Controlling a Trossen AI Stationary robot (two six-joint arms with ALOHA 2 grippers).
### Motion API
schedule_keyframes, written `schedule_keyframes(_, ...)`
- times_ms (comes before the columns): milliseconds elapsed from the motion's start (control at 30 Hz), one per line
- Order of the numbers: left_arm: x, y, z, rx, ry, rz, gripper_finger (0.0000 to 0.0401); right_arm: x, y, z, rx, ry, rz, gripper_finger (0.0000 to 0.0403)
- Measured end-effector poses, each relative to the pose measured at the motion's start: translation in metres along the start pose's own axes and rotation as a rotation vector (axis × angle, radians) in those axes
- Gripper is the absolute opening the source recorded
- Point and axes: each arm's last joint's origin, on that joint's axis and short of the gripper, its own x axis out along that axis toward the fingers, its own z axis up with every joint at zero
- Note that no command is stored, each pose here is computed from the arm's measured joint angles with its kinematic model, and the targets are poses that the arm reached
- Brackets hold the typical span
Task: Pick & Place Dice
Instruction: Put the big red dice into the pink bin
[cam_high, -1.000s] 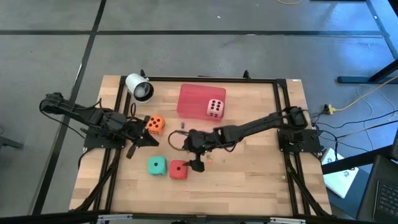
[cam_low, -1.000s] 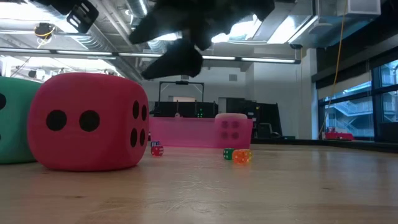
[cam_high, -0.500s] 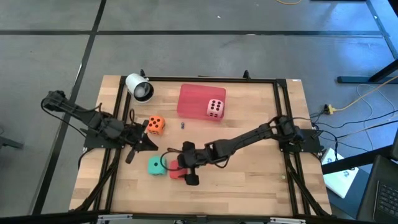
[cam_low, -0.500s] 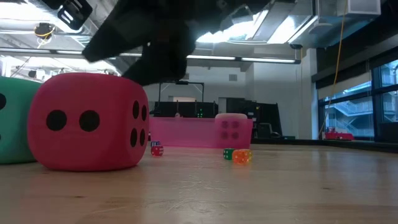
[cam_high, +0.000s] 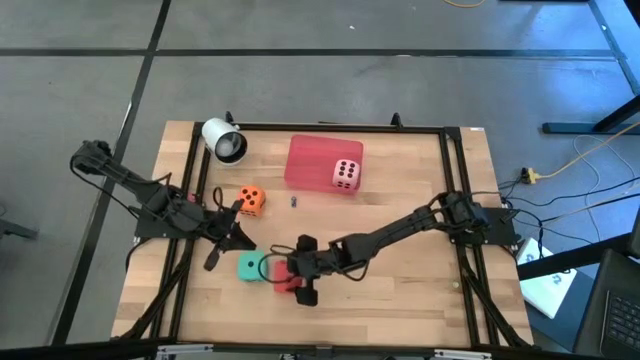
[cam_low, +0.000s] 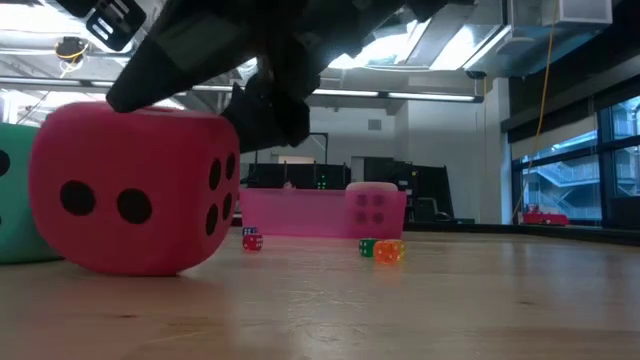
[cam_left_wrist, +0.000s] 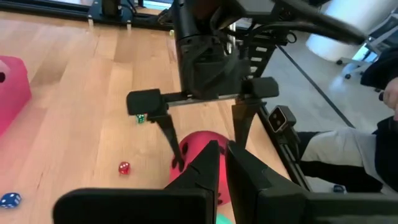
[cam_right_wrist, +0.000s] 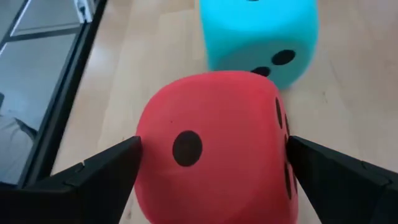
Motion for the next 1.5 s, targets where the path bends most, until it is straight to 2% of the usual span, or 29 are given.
schedule_keyframes(167, 0.001, 0.0, -0.001, 0.003, 0.001, 0.009, 0.0022, -0.001, 0.01, -0.003, -0.015, -0.01, -0.014, 0.04)
schedule_keyframes(533, 0.001, 0.0, -0.001, 0.003, -0.002, 0.019, 0.0022, -0.001, 0.007, -0.004, 0.013, 0.009, -0.012, 0.0391)
schedule_keyframes(1200, 0.001, 0.0, 0.0, -0.006, -0.002, 0.019, 0.0022, -0.002, 0.003, -0.001, 0.022, 0.029, 0.048, 0.0211)
schedule_keyframes(1500, 0.001, 0.0, -0.001, -0.007, -0.001, 0.019, 0.0022, -0.018, 0.006, 0.007, -0.013, 0.026, 0.069, 0.0189)
